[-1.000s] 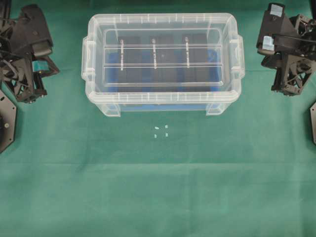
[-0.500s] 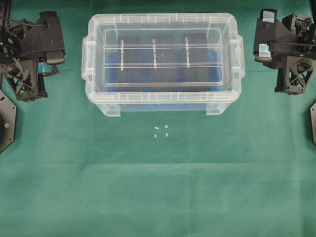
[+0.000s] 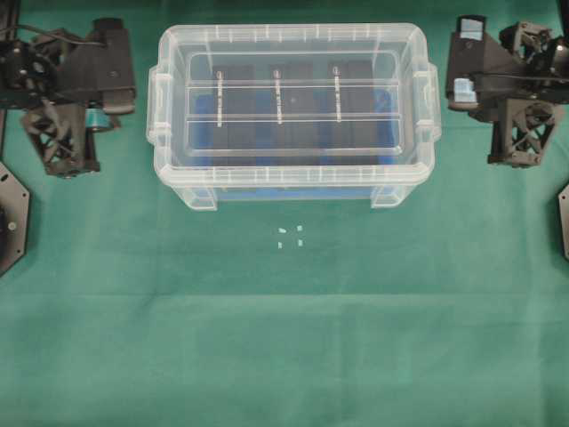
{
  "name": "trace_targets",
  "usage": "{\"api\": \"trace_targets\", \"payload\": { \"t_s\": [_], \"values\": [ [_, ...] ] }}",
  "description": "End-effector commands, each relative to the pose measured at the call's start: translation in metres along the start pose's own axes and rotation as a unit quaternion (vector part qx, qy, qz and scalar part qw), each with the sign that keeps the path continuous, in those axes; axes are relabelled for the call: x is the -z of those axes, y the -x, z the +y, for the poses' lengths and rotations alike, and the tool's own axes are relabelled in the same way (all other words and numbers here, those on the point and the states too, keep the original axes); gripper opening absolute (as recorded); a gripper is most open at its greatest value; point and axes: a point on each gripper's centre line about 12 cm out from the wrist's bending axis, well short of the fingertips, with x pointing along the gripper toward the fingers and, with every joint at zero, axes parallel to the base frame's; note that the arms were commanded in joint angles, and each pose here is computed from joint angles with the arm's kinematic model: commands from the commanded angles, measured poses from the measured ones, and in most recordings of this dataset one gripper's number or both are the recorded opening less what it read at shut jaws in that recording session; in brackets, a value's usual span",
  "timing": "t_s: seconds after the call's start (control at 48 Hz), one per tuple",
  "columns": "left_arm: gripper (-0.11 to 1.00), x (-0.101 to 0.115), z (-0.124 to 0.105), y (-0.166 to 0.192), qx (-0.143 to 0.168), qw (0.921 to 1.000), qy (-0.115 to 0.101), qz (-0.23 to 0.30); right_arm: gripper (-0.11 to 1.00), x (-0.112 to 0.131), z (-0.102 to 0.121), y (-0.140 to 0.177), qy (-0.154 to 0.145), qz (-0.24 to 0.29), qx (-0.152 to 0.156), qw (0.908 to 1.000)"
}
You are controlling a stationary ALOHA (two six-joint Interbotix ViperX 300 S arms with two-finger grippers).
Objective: Clamp the lid of the box with both arms, then lift and open it.
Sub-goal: 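Move both grippers onto the lid rim at the left and right ends, then close both grippers to clamp the lid edges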
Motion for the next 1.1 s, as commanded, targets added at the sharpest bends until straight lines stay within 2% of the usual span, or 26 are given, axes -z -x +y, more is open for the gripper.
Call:
{"api": "trace_targets", "payload": {
  "t_s": [0.0,0.458,0.771,1.083],
  "values": [
    [0.01,-0.012,0.002,0.000,-0.001,0.9999,-0.007,-0.012,0.00,-0.013,-0.003,0.006,0.002,-0.019,0.004,0.9998],
    [0.01,-0.036,0.007,-0.024,0.005,0.9990,-0.045,0.000,0.00,-0.035,-0.006,-0.002,0.029,-0.031,0.005,0.9991],
    [0.01,-0.036,0.007,-0.027,0.005,0.9988,-0.048,0.002,0.00,-0.046,-0.005,-0.007,0.044,-0.034,0.004,0.9985],
    [0.01,-0.037,0.007,-0.028,0.005,0.9989,-0.047,0.000,0.00,-0.050,-0.004,-0.007,0.046,-0.044,0.006,0.9980]
  ]
}}
